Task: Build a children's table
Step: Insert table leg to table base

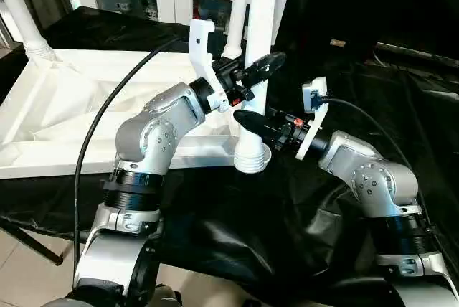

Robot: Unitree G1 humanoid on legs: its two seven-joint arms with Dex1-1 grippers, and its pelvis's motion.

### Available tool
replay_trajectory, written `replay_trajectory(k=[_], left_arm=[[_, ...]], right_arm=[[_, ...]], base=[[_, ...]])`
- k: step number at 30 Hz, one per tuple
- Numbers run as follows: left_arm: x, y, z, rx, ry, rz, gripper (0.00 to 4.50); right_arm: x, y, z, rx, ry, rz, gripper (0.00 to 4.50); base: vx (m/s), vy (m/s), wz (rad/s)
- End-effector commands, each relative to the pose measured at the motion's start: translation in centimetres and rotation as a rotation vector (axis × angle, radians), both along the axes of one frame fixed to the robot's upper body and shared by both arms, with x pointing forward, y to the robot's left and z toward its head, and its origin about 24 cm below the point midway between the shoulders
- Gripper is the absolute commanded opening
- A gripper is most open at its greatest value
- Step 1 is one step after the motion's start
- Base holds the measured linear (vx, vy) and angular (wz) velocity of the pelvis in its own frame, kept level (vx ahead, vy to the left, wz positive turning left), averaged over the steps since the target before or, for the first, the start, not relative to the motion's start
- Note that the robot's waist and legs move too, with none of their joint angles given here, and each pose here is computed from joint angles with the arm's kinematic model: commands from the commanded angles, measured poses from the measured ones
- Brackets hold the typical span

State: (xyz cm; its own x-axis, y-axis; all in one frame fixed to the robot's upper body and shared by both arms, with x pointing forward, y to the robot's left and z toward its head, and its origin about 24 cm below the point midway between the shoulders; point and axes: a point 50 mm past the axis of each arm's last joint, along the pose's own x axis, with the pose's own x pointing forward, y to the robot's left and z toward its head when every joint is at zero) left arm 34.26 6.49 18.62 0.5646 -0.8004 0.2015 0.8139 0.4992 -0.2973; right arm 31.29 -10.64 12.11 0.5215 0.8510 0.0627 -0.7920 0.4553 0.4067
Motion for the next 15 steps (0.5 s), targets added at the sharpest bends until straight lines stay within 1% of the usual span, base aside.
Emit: replay_trajectory(k=[1,2,3,4,7,8,11,15], left_arm=[[-0.1,-0.8,1.7,0.029,-0.079,0.030,1.85],[0.2,-0.9,2.0,0.094,-0.104,0.133,1.85],[0.4,-0.9,2.2,0.137,-0.124,0.207,1.85],[0.5,-0.8,2.3,0.162,-0.137,0.250,1.85],[0.6,-0.7,2.4,0.174,-0.142,0.269,1.85],[0.6,-0.7,2.4,0.174,-0.143,0.268,1.85],[0.6,-0.8,2.4,0.175,-0.145,0.267,1.84],[0.6,-0.9,2.4,0.180,-0.149,0.279,1.84]], right_arm=[[0.5,-0.1,-0.1,-0.040,-0.015,-0.075,2.69],[0.9,1.3,-1.0,-0.124,-0.036,-0.125,2.58],[1.1,2.3,-1.5,-0.184,-0.058,-0.152,2.51],[1.2,2.9,-1.8,-0.221,-0.074,-0.161,2.51],[1.2,3.2,-2.0,-0.239,-0.081,-0.161,2.14],[1.2,3.2,-2.0,-0.240,-0.080,-0.161,2.09],[1.2,3.2,-2.1,-0.242,-0.081,-0.163,1.98],[1.4,3.3,-2.2,-0.247,-0.096,-0.179,1.95]], base=[[0.000,0.000,0.00],[0.000,0.000,0.00],[0.000,0.000,0.00],[0.000,0.000,0.00],[0.000,0.000,0.00],[0.000,0.000,0.00],[0.000,0.000,0.00],[0.000,0.000,0.00]])
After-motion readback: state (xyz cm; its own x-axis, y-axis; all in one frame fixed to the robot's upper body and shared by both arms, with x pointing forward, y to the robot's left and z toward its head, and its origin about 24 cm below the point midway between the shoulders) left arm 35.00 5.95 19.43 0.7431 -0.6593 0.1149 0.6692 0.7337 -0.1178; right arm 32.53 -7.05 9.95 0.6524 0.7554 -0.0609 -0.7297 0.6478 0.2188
